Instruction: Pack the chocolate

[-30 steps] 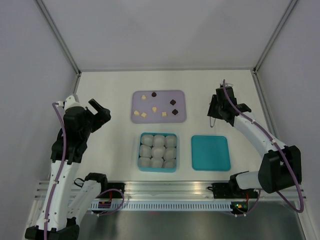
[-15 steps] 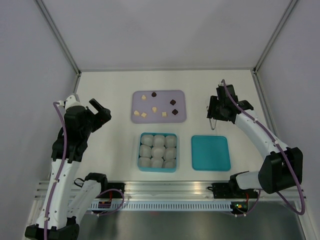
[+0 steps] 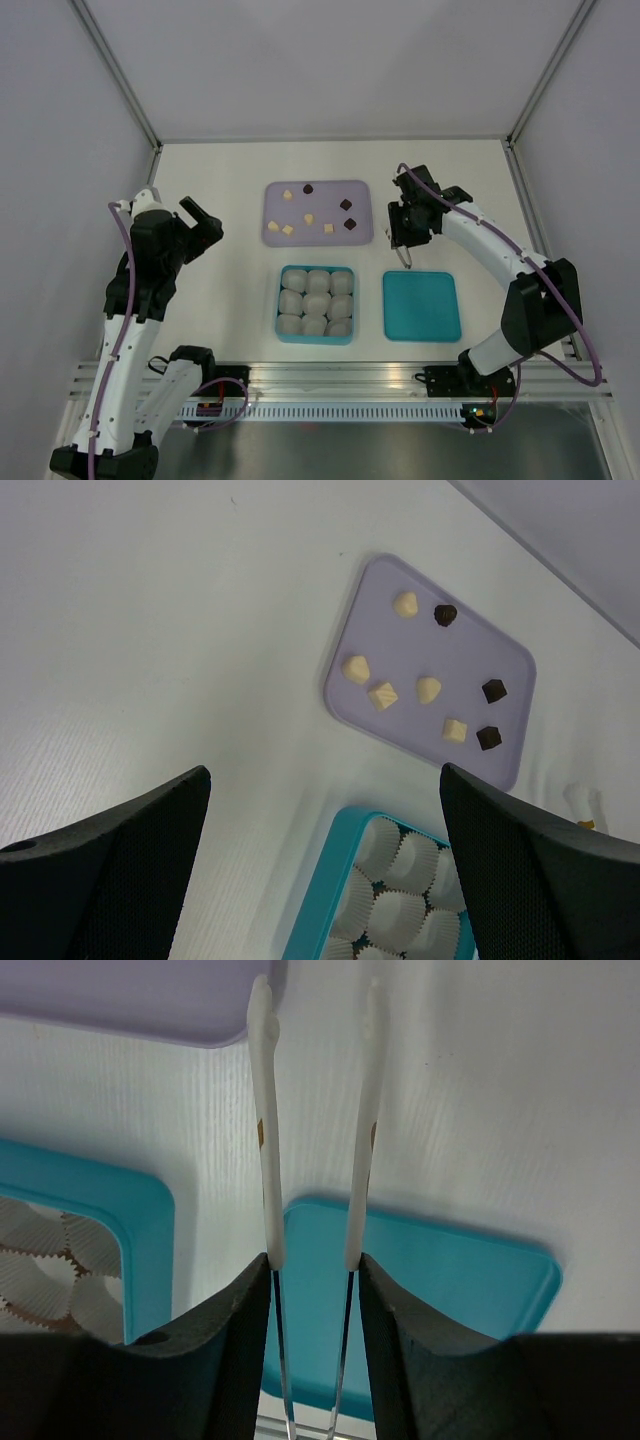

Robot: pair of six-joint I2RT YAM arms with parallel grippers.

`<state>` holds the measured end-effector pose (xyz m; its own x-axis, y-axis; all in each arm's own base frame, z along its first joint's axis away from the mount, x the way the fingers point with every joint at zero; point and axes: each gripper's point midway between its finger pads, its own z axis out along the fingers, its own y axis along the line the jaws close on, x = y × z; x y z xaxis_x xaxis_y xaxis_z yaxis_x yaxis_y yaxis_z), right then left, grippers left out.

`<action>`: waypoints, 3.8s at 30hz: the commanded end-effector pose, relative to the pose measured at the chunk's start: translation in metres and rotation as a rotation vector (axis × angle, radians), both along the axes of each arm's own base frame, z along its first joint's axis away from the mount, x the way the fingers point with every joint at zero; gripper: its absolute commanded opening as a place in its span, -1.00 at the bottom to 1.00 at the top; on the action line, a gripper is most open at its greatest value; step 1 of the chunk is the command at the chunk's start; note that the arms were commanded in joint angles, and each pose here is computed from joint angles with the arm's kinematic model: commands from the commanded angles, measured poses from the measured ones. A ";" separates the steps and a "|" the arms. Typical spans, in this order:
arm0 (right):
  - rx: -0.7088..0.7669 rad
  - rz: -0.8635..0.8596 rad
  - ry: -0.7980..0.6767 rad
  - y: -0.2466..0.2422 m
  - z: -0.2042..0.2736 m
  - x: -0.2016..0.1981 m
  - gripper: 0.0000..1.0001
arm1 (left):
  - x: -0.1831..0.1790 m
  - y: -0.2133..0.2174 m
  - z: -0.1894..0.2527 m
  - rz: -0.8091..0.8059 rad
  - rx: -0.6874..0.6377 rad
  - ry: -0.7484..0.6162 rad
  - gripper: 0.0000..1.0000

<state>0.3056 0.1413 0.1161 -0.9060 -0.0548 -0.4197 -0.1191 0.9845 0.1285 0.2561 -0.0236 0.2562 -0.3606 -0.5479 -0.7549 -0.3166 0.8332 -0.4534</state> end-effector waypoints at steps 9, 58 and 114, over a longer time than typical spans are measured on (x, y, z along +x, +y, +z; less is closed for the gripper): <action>0.003 0.192 0.050 0.060 -0.003 0.012 -0.13 | 0.006 -0.005 0.001 -0.003 -0.033 -0.009 0.99; -0.162 0.336 0.029 0.091 -0.020 0.054 -0.06 | 0.009 -0.009 -0.005 -0.026 -0.036 0.014 0.99; -0.123 0.346 0.059 0.146 -0.033 0.050 -0.35 | 0.009 -0.012 -0.008 -0.040 -0.038 0.024 0.99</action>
<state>0.3503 0.2830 0.0660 -0.8530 -0.4257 -0.3020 -0.4567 0.8888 0.0371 0.2628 -0.0304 0.2438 -0.4156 -0.5446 -0.7285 -0.3161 0.8375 -0.4457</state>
